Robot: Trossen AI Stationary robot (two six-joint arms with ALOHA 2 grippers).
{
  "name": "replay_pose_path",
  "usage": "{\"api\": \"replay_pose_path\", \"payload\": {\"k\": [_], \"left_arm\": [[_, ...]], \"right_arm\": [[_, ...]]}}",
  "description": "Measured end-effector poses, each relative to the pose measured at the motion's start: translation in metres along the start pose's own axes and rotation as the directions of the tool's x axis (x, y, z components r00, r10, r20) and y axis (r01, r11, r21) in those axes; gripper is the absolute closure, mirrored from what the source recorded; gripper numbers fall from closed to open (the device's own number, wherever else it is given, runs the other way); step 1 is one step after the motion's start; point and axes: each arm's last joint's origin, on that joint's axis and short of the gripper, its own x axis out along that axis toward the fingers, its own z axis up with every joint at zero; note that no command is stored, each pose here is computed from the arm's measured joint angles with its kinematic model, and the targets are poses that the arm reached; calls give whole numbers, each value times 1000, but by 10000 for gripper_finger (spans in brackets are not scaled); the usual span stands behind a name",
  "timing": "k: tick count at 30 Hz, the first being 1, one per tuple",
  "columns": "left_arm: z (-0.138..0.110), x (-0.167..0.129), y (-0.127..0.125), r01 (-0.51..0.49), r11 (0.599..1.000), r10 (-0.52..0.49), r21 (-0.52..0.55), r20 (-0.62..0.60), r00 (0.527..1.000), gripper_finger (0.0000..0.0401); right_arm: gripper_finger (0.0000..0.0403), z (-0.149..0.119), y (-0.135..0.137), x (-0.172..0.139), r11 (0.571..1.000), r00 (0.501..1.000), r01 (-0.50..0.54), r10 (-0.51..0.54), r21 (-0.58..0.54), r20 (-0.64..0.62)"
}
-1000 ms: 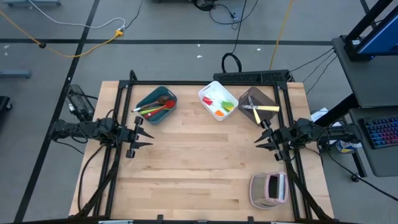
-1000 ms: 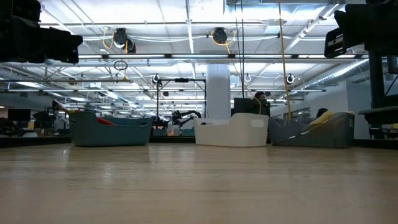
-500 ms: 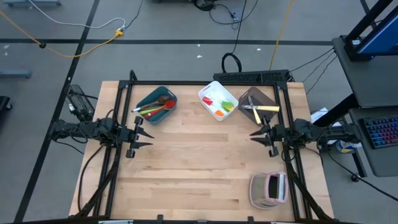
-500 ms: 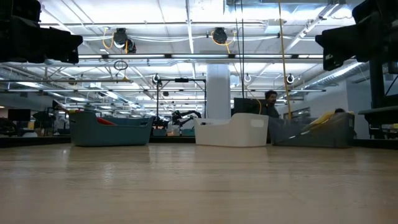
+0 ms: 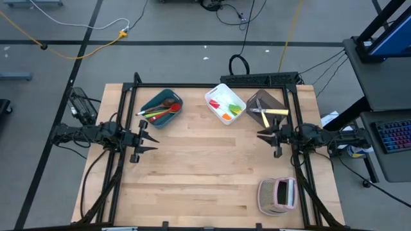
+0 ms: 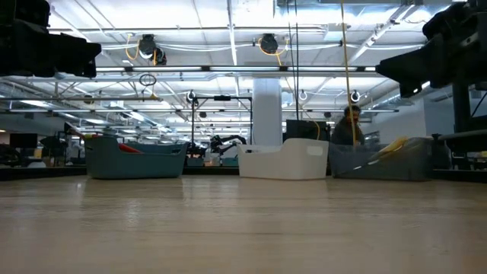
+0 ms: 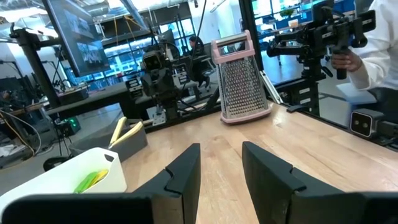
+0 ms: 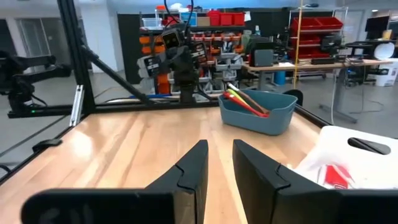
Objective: Pick & Place Kitchen Items
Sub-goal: Return to Home Position
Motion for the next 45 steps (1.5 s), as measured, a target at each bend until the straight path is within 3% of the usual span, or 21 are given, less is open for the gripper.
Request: {"api": "replay_pose_path", "payload": {"k": [45], "left_arm": [[0, 0, 0, 0, 1000, 0, 4, 0, 1000, 279]], "right_arm": [[332, 1, -1, 0, 1000, 1000, 23, -23, 13, 7]]}}
